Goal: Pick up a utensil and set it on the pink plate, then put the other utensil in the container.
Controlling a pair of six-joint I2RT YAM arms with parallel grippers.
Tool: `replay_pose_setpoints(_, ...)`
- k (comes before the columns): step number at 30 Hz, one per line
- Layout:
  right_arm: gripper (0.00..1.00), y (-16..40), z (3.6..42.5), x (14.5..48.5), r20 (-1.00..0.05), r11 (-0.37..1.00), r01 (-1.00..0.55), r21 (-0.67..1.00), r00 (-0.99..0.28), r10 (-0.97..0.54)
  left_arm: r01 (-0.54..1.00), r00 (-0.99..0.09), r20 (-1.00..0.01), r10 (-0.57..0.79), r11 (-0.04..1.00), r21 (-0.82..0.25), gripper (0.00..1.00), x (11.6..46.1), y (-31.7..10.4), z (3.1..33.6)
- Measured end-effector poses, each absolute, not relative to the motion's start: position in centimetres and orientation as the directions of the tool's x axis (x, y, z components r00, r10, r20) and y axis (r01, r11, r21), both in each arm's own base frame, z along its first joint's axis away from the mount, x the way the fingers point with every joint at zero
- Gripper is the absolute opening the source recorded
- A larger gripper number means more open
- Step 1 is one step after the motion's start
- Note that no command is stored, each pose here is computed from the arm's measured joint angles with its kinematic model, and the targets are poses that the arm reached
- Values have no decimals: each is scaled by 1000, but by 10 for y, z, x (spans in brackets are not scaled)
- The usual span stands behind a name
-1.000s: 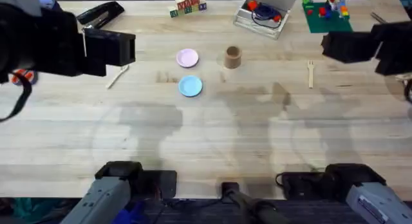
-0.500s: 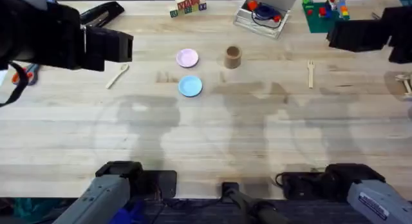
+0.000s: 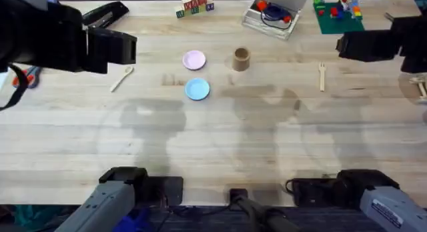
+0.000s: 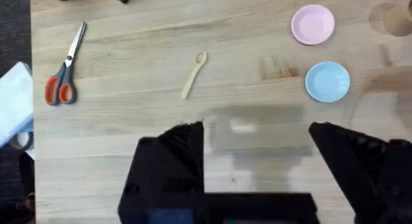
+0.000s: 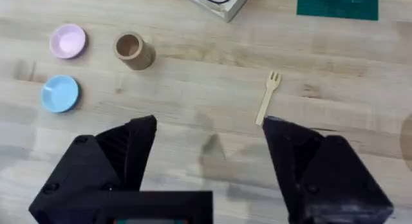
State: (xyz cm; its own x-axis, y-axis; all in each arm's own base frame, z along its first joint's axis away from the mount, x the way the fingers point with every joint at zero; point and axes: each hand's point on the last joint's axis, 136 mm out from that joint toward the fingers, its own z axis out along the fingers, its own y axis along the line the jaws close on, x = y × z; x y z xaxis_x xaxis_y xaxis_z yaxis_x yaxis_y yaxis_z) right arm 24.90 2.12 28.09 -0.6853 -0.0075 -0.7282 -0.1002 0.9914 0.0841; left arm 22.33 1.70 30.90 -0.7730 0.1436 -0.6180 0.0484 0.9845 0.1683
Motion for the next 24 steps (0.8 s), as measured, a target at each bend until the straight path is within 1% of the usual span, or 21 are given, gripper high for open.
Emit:
replay_pose_setpoints(8,996,21,281,249,-728,991,-100,84,-685,-7,59,-772,-616,157,983,177,993,223,17,309)
replay_pose_setpoints(14,996,21,281,249,-728,991,-100,84,-685,-8,197,-757,-572,316,945,260,991,223,14,306)
replay_pose_setpoints(16,996,21,281,249,-728,991,-100,84,-685,-8,233,-760,-547,349,934,273,990,225,14,303)
replay_pose_setpoints(19,996,21,281,249,-728,991,-100,84,-685,-7,254,-792,-491,363,927,275,990,231,22,293)
replay_pose_setpoints(24,995,21,281,249,-728,991,-100,84,-685,-8,309,-856,-364,367,928,209,993,247,39,259)
